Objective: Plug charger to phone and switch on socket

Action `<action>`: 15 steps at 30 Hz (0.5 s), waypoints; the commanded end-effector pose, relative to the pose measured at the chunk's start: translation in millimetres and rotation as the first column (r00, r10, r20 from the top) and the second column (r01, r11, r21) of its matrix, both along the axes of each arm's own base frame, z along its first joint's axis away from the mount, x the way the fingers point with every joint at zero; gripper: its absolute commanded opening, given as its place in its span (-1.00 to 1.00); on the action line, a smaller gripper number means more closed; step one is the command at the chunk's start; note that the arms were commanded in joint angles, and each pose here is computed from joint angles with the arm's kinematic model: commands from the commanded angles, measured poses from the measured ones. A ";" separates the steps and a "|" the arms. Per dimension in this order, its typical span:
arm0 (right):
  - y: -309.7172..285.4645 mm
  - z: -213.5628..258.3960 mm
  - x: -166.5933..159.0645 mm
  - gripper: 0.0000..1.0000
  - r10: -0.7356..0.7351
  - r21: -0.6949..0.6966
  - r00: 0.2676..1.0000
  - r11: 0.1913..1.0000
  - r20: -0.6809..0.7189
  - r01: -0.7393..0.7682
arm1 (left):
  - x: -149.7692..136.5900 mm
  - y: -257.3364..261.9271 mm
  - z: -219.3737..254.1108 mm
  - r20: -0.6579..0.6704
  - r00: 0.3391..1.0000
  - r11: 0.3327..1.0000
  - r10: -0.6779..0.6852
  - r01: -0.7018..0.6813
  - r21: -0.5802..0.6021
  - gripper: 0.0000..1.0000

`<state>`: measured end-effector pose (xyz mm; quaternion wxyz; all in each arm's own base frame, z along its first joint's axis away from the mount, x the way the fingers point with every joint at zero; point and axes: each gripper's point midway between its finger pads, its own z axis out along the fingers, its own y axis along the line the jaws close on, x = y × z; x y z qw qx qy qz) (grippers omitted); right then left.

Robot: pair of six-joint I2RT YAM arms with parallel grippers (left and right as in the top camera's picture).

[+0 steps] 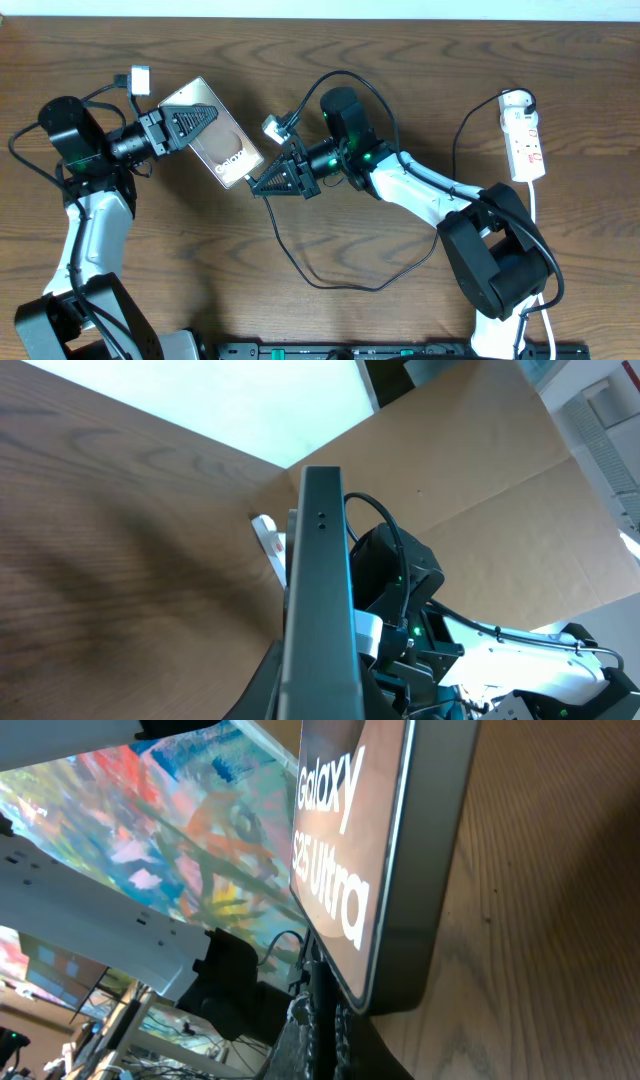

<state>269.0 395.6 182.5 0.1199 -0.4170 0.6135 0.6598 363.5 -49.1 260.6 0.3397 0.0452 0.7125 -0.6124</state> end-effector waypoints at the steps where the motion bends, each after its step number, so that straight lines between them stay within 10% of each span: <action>1: -1.5 2.9 8.8 -0.98 -0.028 0.003 1.000 1.000 0.012 0.028 | -8.7 -7.3 4.3 0.031 0.998 0.999 -0.052 0.052 0.005 -0.85; 15: 3.8 10.1 12.7 -0.98 -0.049 0.017 0.999 0.999 0.019 0.049 | -8.7 -7.3 4.2 0.038 0.998 0.999 -0.052 0.052 0.008 -0.85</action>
